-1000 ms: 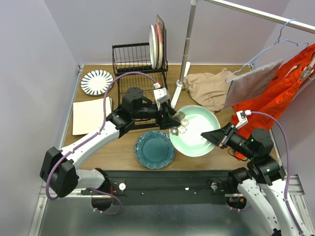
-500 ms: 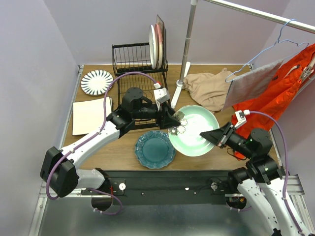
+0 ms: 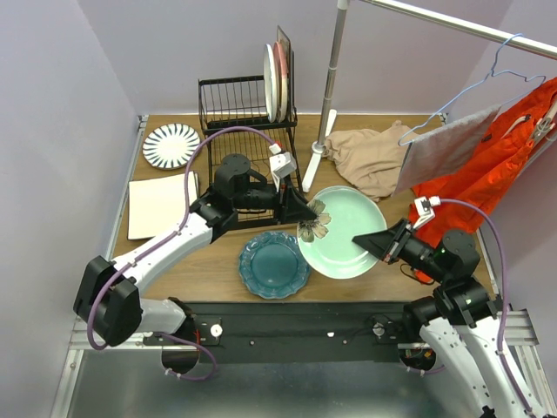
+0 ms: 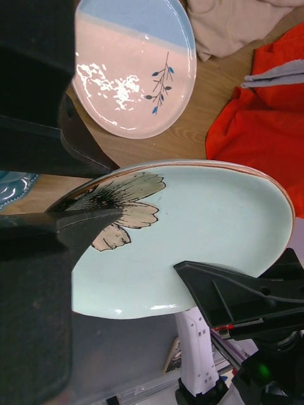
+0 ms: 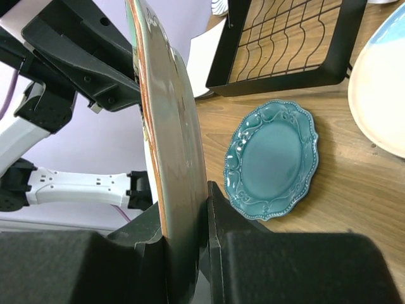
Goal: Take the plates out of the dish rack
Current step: Place the plate at the center of the board.
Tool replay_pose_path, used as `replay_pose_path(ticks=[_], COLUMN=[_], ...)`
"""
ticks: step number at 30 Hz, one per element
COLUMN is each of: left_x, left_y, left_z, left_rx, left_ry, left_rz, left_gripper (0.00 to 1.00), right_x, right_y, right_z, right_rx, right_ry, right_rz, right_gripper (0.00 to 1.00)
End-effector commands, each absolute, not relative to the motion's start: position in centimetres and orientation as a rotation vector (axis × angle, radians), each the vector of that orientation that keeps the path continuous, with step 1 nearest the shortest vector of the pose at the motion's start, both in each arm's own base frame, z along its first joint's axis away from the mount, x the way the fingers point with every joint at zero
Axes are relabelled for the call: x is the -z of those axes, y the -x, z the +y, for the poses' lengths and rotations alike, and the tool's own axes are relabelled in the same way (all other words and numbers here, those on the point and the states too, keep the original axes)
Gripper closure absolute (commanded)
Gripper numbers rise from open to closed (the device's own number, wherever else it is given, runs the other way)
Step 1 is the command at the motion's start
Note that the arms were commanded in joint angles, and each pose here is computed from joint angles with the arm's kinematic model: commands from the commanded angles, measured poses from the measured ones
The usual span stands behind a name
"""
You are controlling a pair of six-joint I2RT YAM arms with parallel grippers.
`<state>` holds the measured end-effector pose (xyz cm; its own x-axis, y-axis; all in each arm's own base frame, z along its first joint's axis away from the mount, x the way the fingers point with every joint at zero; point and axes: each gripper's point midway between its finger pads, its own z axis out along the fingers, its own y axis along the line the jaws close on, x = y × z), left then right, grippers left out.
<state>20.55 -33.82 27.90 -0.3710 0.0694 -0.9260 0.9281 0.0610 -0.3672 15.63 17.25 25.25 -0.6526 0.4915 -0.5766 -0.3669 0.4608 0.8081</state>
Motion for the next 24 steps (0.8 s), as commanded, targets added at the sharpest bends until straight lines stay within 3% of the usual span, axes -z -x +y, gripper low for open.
replay_pose_path(ticks=[1,4,5,8,14,15,18,22,24], left_x=[-28.5,-28.3,-27.8,-27.2,-27.8,-27.6,-26.9,-26.7,-27.7], left_y=[-16.2,-16.0,-16.2,-16.1,-15.5,-15.3,-15.2,-15.4,-15.2], left_z=[-34.1,-34.2,-34.3,-34.6,-34.3,-34.3,-34.2,-34.2,-33.9], left_rx=[1.616,1.654,1.663,1.705,1.772,1.784,1.820,1.833,1.836], left_ry=[-1.218,-1.199,-1.193,-1.194,-1.164,-1.159,-1.121,-1.033,-0.993], left_rz=[1.428,1.441,1.461,1.492,1.500,1.495,1.553,1.623,1.625], left_gripper=[0.99,0.73,0.70,0.65,0.64,0.65,0.98,1.00,1.00], right_x=[-27.1,-27.5,-27.8,-28.5,-28.1,-28.1,-27.9,-27.7,-27.1], right_y=[-15.5,-15.2,-15.2,-15.1,-15.3,-15.3,-15.1,-15.0,-15.0], right_z=[17.7,17.9,17.9,17.9,18.0,18.0,18.0,18.0,18.0], right_rx=[-1.349,-1.373,-1.373,-1.370,-1.366,-1.366,-1.374,-1.387,-1.382], right_ry=[-0.044,-0.020,-0.016,0.006,0.010,0.010,-0.001,-0.018,-0.034], right_rz=[1.780,1.756,1.745,1.729,1.744,1.744,1.743,1.760,1.796], right_gripper=[0.99,0.99,0.99,0.99,0.99,0.99,0.99,0.99,0.93])
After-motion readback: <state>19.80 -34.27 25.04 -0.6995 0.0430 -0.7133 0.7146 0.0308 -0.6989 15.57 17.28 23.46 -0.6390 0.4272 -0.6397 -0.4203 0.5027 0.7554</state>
